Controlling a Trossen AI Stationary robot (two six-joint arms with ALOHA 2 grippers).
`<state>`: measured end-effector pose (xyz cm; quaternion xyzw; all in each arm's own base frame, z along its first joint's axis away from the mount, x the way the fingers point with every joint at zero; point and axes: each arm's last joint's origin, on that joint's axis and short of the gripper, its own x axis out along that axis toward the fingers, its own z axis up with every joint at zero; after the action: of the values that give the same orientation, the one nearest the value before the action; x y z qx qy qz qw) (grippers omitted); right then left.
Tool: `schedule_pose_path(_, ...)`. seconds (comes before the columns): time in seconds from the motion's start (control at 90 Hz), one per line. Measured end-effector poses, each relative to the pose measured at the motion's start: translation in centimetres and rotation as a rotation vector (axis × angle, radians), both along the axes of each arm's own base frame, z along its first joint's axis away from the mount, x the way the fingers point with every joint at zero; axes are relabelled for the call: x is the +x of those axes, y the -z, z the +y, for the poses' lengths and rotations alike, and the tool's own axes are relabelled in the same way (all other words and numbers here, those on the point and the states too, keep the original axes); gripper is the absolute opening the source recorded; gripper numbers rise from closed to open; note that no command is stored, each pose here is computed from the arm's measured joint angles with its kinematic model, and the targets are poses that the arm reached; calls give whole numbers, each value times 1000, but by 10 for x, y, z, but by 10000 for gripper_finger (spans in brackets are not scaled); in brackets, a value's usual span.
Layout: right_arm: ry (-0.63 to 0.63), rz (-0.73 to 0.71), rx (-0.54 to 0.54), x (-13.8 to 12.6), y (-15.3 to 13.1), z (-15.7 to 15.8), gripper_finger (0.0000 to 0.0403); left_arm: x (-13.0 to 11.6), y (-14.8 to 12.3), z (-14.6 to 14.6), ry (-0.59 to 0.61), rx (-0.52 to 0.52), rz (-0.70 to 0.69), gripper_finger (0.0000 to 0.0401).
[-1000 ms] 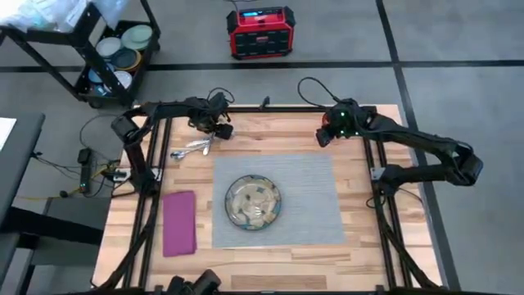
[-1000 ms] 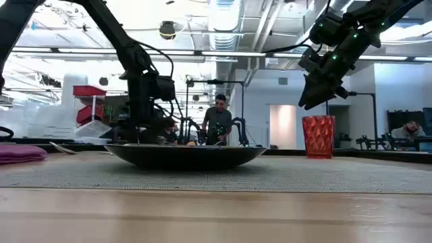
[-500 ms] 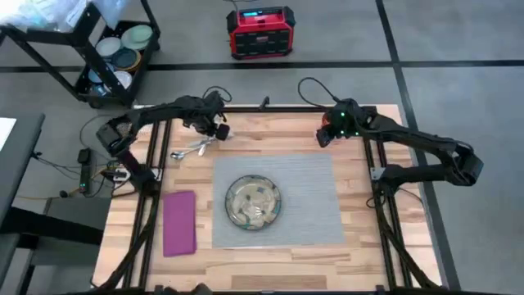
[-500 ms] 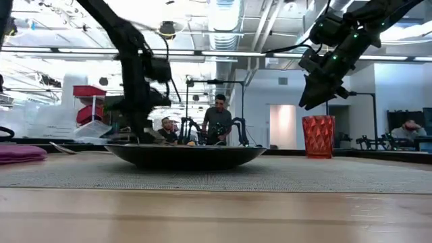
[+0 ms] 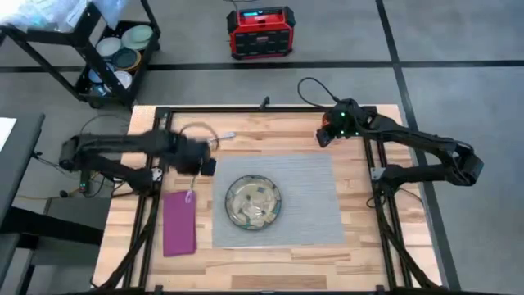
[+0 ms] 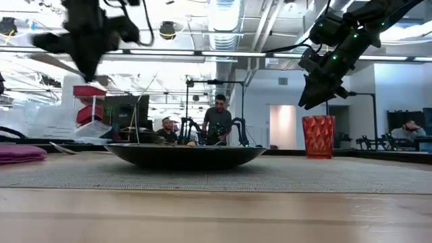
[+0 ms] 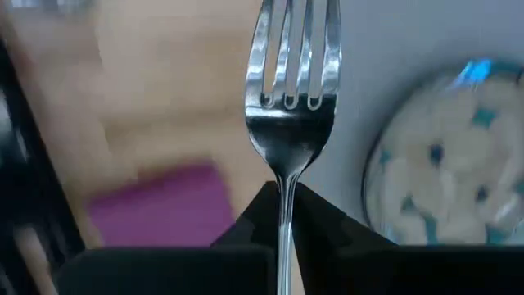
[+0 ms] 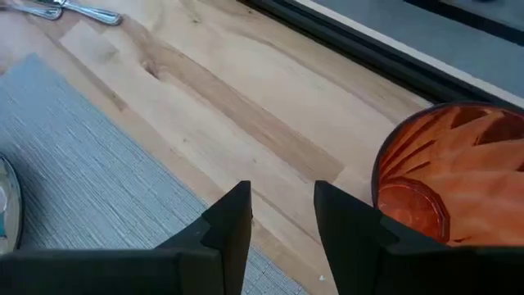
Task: Set table place
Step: Put the silver fork on top of the purple napkin
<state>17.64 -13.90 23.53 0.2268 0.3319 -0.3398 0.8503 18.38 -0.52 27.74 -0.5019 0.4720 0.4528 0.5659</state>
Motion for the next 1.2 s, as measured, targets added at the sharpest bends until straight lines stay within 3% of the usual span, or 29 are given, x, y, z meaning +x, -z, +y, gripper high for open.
schedule_pose_path(0.278,-41,22,-33,0,0,0,123,-8,32,-73,-147,-68,129,0)
schedule_pose_path(0.4,-51,29,-41,0,0,0,123,-7,48,-89,-128,-106,248,0)
schedule_pose_path(0.622,-56,32,-44,0,0,0,123,-4,69,-97,-124,-117,329,4)
schedule_pose_path(0.756,-56,34,-44,0,0,0,123,-7,77,-98,-124,-175,412,37)
schedule_pose_path(1.033,-68,28,-33,0,0,0,123,-9,74,-97,-129,-175,405,136)
schedule_pose_path(1.2,-76,23,-29,1,0,1,123,-10,74,-97,-142,-171,405,158)
